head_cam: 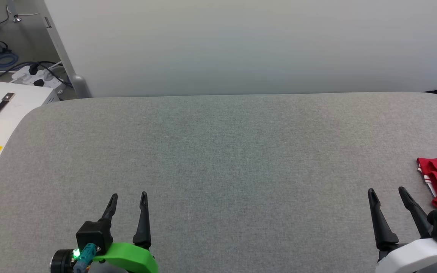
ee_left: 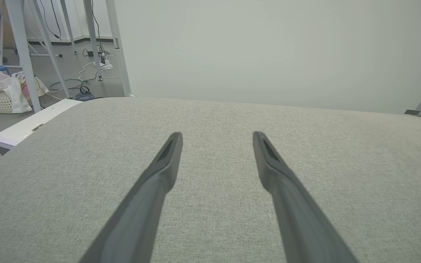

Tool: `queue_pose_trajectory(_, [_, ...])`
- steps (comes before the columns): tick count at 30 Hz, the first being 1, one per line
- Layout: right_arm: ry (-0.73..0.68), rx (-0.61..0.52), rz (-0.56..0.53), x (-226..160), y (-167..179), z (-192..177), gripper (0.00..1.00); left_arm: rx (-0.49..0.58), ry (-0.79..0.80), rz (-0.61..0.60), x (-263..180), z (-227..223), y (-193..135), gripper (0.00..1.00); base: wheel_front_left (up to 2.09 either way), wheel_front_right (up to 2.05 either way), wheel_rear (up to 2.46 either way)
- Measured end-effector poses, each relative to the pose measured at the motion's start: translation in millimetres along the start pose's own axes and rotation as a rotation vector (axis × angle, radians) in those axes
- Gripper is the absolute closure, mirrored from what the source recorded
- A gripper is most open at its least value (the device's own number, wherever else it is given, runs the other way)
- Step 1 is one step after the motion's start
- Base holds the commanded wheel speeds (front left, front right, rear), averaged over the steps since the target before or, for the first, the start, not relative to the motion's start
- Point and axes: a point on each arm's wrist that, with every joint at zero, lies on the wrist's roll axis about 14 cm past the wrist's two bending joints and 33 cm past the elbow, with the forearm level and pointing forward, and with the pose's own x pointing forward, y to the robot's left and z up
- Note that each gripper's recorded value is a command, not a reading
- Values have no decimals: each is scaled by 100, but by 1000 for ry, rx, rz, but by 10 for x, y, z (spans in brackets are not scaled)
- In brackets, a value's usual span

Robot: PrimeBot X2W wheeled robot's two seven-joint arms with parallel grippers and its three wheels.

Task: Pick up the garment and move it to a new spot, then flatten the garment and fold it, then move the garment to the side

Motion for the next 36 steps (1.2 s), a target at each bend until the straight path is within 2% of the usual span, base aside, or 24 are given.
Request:
queue_pose_trajectory(21, [29, 7, 4, 57, 32, -83, 0, 6, 22, -17, 53, -69, -37, 0, 0, 0, 0])
queue_pose_trajectory(22, [31, 7, 4, 59, 32, -88, 100, 5, 22, -17, 56, -71, -38, 100, 0, 0, 0])
queue_pose_trajectory(36, [45, 6, 4, 61, 32, -134, 100, 7, 30, -11, 62, -75, -25, 100, 0, 0, 0])
